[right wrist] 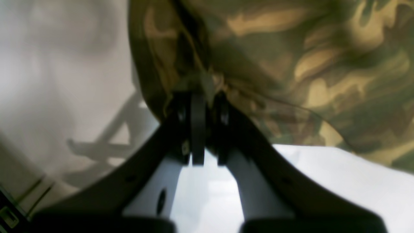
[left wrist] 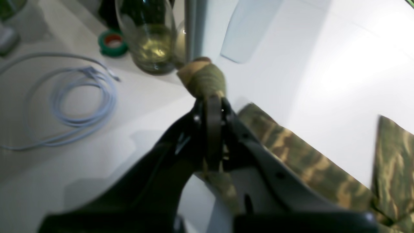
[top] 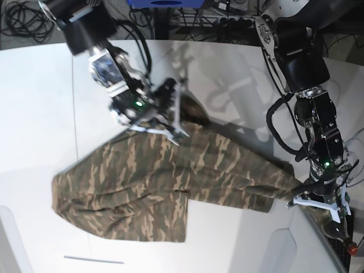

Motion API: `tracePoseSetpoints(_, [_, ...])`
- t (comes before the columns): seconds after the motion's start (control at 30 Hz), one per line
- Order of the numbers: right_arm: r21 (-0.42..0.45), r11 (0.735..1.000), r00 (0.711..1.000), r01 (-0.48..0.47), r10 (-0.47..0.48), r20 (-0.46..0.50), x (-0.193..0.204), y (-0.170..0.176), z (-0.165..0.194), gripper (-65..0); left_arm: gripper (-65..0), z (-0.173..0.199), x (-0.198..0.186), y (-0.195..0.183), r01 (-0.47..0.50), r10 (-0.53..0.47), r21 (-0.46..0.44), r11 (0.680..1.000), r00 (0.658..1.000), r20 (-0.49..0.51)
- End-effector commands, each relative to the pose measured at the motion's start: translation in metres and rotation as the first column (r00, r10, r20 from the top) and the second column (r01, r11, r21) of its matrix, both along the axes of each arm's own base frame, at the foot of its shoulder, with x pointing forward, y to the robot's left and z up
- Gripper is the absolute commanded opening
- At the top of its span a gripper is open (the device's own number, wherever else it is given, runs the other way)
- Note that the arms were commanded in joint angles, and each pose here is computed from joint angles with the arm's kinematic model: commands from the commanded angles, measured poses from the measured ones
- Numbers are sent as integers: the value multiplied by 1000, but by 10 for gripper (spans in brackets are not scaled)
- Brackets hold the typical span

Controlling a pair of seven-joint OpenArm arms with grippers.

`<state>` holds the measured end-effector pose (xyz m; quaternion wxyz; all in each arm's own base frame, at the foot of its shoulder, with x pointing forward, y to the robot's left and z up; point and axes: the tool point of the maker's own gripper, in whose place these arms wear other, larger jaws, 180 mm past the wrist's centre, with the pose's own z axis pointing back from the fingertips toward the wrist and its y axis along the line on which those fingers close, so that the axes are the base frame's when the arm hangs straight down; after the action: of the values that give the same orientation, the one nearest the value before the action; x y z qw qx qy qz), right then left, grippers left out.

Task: Layout the t-shirt on the table in an organized manner, then fold the t-shirt properly

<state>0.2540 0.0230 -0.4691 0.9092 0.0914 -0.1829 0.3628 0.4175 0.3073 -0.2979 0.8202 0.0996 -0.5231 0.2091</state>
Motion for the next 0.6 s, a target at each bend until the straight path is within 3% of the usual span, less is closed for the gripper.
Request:
tracePoseSetpoints(0.0, [-10,1000,997,11,-10,79,18,-11,23,-630,-650,22,6,8,-5,3,42,999,998,57])
tracePoseSetpoints(0.2, [-244,970,988,24,15,157,13,-91,84,-650,-650,0,-12,8,4,-4,52,999,1000,2])
tracePoseSetpoints(0.3, [-281,959,985,30,19,171,18,-100,96,-648,-650,-30,-30,-4,45,-41,61,997,996,-74])
tracePoseSetpoints(0.37, [-246,969,984,15,29,173,18,-88,92,-648,-650,-50,-50,-5,49,-41,62,997,991,-125])
tracePoseSetpoints(0.47, [-111,993,983,-30,50,176,22,-41,81,-630,-650,-64,-71,3,52,-37,85,995,984,-176])
tracePoseSetpoints(0.57, [-28,995,987,-98,101,123,28,2,57,-498,-650,-70,-87,7,57,-36,102,993,978,-203])
